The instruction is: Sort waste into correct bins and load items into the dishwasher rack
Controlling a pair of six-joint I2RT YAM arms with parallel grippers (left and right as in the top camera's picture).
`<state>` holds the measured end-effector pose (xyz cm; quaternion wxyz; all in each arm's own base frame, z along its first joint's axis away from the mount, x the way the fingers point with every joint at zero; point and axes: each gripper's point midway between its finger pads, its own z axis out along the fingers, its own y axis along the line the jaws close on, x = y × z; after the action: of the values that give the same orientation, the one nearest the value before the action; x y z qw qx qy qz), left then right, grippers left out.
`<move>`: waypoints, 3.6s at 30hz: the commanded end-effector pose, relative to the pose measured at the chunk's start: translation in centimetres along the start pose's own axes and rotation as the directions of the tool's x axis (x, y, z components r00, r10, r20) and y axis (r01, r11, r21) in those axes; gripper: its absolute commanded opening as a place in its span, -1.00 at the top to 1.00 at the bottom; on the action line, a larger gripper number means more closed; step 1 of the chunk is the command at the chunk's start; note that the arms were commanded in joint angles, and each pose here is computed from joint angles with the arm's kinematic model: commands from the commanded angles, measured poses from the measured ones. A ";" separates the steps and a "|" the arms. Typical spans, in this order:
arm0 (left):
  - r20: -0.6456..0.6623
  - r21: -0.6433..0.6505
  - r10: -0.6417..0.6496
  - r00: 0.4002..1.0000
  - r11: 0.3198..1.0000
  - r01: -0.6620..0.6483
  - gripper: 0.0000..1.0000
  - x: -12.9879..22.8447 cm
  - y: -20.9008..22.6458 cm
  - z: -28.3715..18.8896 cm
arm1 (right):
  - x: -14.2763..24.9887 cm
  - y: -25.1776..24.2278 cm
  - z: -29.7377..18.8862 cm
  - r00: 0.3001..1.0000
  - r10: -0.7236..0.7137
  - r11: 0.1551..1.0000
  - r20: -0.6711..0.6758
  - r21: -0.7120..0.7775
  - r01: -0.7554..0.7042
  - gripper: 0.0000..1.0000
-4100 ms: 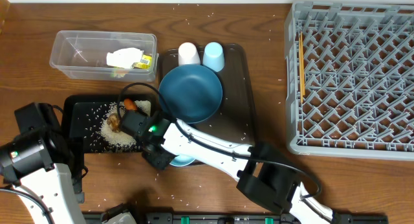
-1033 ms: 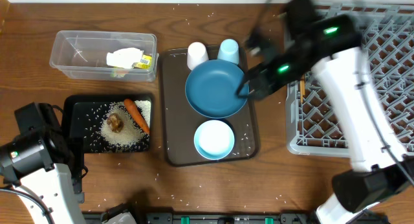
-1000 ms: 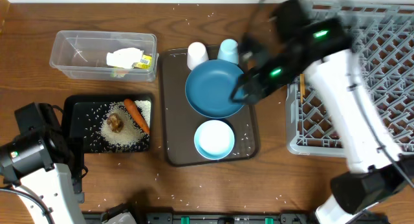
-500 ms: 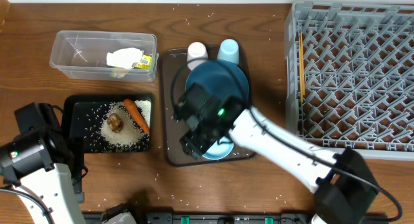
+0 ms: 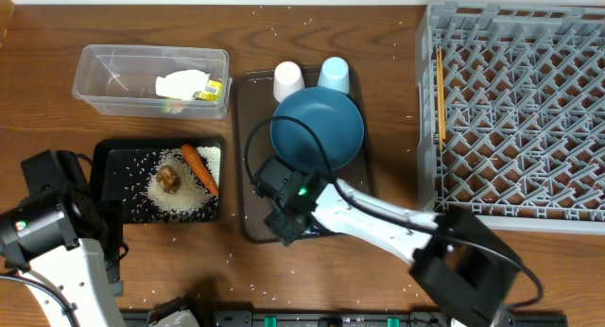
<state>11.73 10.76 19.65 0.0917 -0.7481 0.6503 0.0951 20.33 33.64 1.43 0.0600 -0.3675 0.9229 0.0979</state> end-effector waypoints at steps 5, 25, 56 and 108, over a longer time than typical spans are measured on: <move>0.010 -0.006 -0.017 1.000 1.000 0.018 -0.96 -0.3 0.1 0.0 | 1.2 -1.3 2.4 0.996 0.066 0.996 -0.055 0.065 -0.062 0.15; 0.010 -0.006 -0.017 1.000 1.000 0.018 -0.95 -0.3 0.1 0.0 | -5.1 3.7 -6.6 0.996 0.088 0.977 -0.022 -0.195 -0.091 0.98; 0.010 -0.006 -0.017 1.000 1.000 0.018 -0.96 -0.3 0.1 0.0 | 1.8 -34.0 -27.4 0.620 0.653 0.749 0.436 -0.246 -0.616 0.98; 0.010 -0.006 -0.017 1.000 1.000 0.018 -0.96 -0.3 0.1 0.0 | 1.7 -43.4 -26.6 0.407 0.752 0.632 0.518 -0.741 -0.225 0.98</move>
<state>11.73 10.77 19.65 0.0919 -0.7481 0.6503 0.0951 48.51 -4.81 19.54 0.3231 0.0279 0.8077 0.4924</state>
